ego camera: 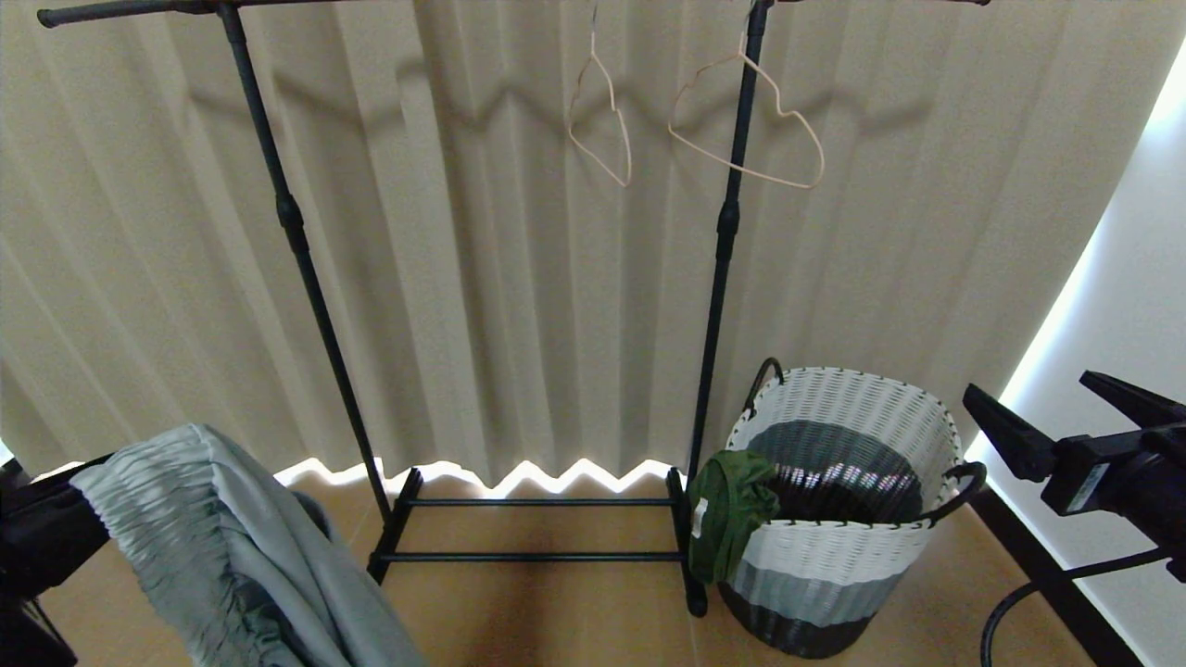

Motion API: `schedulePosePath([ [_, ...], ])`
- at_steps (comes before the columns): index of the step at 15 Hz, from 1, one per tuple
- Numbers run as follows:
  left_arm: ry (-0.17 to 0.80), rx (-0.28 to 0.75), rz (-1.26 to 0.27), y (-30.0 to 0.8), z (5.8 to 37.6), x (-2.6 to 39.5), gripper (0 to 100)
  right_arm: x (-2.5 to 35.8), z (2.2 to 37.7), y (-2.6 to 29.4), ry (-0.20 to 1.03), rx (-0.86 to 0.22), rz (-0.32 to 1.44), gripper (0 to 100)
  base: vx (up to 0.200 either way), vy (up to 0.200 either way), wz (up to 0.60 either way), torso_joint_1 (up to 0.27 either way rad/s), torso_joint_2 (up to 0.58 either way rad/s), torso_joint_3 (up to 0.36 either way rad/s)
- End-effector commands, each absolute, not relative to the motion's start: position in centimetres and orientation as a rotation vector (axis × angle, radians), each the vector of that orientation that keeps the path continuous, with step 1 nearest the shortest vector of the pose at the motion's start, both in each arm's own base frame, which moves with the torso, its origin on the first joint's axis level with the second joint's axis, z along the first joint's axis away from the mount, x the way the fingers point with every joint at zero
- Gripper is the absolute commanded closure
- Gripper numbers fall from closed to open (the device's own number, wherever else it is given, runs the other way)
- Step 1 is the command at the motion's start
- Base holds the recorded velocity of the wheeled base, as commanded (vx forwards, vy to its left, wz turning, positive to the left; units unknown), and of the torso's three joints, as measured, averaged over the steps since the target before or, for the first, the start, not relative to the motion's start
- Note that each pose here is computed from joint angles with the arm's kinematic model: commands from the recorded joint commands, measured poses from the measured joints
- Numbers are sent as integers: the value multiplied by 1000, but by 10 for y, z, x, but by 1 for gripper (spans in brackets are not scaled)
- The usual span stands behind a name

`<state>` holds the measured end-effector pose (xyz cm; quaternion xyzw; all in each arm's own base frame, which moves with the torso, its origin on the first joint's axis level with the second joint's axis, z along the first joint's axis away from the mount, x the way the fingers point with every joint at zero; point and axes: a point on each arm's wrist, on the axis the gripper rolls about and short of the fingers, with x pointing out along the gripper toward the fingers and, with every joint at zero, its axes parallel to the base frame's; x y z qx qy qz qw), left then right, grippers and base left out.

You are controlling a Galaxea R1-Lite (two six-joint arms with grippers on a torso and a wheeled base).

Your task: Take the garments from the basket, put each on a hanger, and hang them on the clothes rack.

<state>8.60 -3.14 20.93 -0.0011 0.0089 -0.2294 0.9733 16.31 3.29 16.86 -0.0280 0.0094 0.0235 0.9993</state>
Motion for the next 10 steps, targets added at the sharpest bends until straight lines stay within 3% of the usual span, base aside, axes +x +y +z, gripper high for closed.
schedulePosePath([
  [1,59,-10,-469,-35,203,95,100,163,166,34,30,-59,54,0,0,0,0,0,0,0],
  [6,61,-36,-476,-36,201,96,100,164,165,34,36,-60,55,0,0,0,0,0,0,0],
  [10,63,-35,-493,-37,201,95,100,163,165,34,35,-60,55,0,200,0,0,5,-1,4],
])
